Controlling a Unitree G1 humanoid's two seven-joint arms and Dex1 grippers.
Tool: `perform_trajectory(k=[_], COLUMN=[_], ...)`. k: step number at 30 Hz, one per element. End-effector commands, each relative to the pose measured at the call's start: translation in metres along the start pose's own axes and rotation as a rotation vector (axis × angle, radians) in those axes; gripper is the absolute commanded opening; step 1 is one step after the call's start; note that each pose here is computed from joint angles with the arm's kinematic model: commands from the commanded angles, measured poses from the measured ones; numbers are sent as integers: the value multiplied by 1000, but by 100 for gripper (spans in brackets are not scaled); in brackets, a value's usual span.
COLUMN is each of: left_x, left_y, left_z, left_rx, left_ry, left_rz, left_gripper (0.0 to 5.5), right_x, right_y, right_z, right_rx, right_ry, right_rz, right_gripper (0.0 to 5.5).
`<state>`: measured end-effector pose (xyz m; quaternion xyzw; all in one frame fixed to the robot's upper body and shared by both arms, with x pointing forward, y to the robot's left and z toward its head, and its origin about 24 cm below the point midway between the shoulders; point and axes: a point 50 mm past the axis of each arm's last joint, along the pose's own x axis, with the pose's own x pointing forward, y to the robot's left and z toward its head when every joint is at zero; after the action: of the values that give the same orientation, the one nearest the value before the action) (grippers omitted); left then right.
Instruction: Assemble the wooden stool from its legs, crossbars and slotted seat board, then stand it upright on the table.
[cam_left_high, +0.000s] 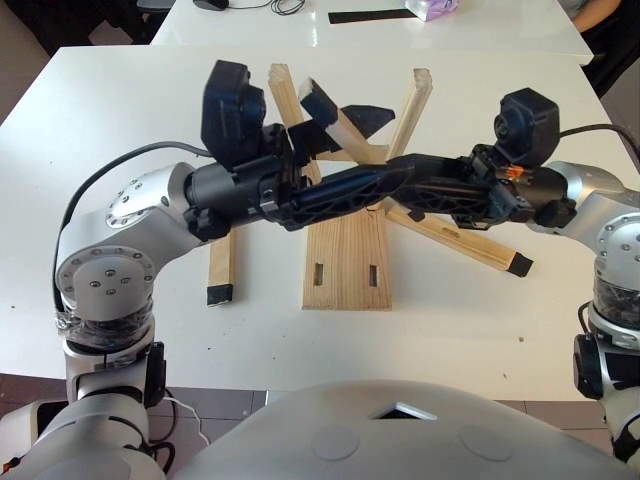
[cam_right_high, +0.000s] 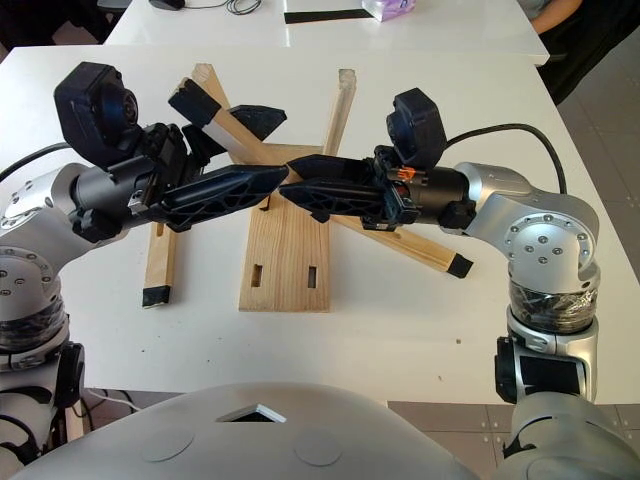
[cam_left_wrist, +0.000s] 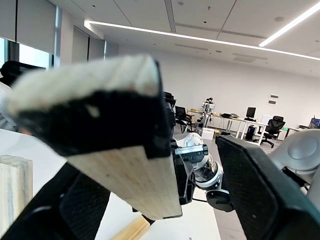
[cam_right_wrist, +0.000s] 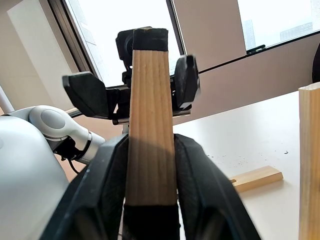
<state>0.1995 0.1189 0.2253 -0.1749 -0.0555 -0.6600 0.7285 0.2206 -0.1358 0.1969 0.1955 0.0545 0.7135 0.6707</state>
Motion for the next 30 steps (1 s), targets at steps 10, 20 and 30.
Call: perform_trajectory(k=[10, 20, 30], left_x=[-1, -3, -10], left_y=[0, 3, 17], left_z=[-5, -8, -8], left_rx=[3, -7, 30], left_ry=[39, 64, 91], left_rz=[-13, 4, 85], left_gripper=[218, 131, 131], right_x=[0, -2, -10], right_y=[2, -1, -16], right_z=[-1, -7, -14], right_rx=[-19, -57, -104], right_ry=[11, 62, 94], right_rz=[-14, -59, -197], right_gripper=[129, 129, 210])
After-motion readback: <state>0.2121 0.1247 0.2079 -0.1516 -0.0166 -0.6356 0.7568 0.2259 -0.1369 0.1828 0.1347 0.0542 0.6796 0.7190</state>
